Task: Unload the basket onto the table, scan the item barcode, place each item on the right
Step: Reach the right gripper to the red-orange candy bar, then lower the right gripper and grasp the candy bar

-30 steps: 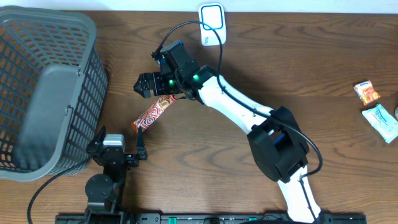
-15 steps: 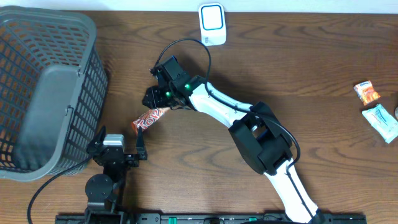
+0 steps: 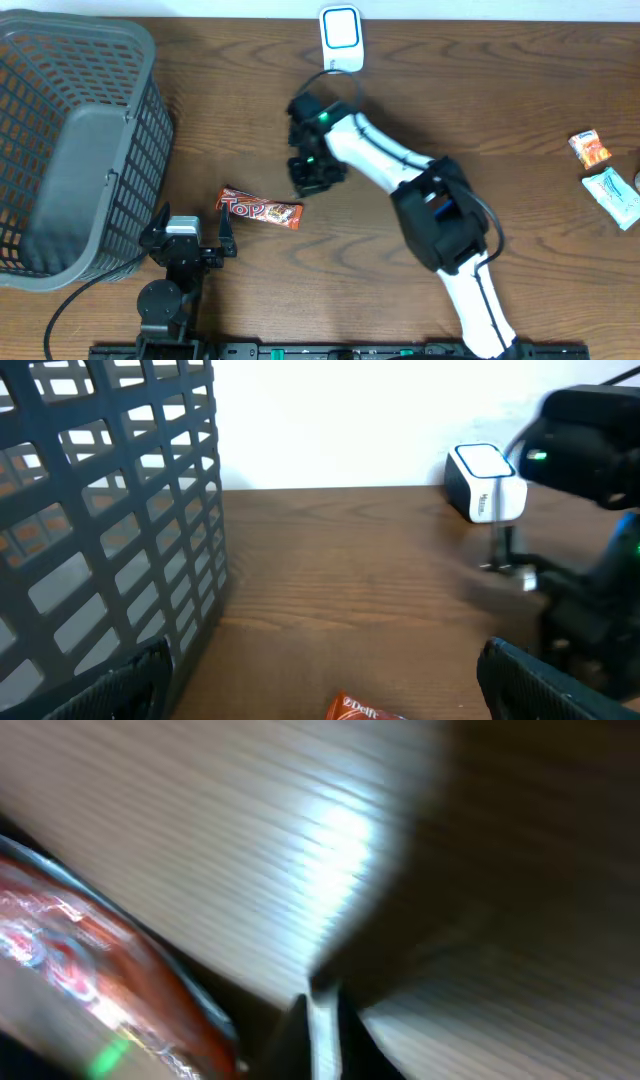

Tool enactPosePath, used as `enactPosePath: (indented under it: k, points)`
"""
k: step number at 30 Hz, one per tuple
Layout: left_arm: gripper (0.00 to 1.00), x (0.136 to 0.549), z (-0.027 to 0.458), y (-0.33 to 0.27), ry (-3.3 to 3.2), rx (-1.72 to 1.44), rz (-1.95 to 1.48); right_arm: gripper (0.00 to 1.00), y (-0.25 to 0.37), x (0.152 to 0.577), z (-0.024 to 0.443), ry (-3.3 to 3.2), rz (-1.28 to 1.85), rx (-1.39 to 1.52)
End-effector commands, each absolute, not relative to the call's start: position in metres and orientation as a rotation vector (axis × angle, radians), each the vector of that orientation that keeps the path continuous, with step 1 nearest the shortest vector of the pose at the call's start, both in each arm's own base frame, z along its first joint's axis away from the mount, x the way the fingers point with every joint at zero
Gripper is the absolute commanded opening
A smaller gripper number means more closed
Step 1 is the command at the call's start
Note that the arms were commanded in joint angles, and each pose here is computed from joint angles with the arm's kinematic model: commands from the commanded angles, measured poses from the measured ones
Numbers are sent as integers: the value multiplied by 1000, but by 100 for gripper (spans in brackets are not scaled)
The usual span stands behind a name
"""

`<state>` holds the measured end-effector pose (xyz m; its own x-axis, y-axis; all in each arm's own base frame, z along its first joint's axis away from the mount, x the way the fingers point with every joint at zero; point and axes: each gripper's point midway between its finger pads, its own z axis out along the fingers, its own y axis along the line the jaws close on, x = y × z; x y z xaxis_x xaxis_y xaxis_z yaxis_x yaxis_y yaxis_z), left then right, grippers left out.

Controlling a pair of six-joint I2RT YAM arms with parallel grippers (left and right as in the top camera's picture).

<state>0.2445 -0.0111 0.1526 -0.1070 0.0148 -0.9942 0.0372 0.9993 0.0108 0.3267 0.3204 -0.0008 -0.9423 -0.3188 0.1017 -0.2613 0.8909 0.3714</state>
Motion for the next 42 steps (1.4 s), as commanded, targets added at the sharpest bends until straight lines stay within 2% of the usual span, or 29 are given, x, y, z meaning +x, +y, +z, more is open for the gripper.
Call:
enactPosePath:
  k: [1, 3, 4, 6, 8, 15, 23, 29, 36, 42]
  points:
    - [98, 244, 136, -9, 1726, 24, -13, 31, 273, 337, -20, -2860, -437, 588]
    - [98, 244, 136, -8, 1726, 24, -13, 56, 282, 329, -10, -2769, -627, 715]
    - [97, 244, 136, -8, 1726, 24, -13, 74, 290, 325, -3, -2714, -747, 796]
    - [98, 244, 136, -9, 1726, 24, -13, 90, 299, 322, 4, -2660, -875, 891]
    - [98, 244, 136, -9, 1726, 24, -13, 99, 303, 323, 6, -2653, -913, 933]
    - [98, 244, 136, -9, 1726, 24, -13, 99, 316, 314, 6, -2609, -930, 1100]
    - [97, 244, 136, -8, 1726, 23, -13, 99, 355, 264, 7, -2445, -930, 1358]
    - [98, 244, 136, -8, 1726, 24, -13, 99, 374, 248, 4, -2410, -922, 1454]
    - [98, 244, 136, -8, 1726, 24, -13, 99, 379, 251, -5, -2431, -901, 1513]
    - [98, 244, 136, -8, 1726, 23, -13, 99, 372, 246, -31, -2485, -853, 1434]
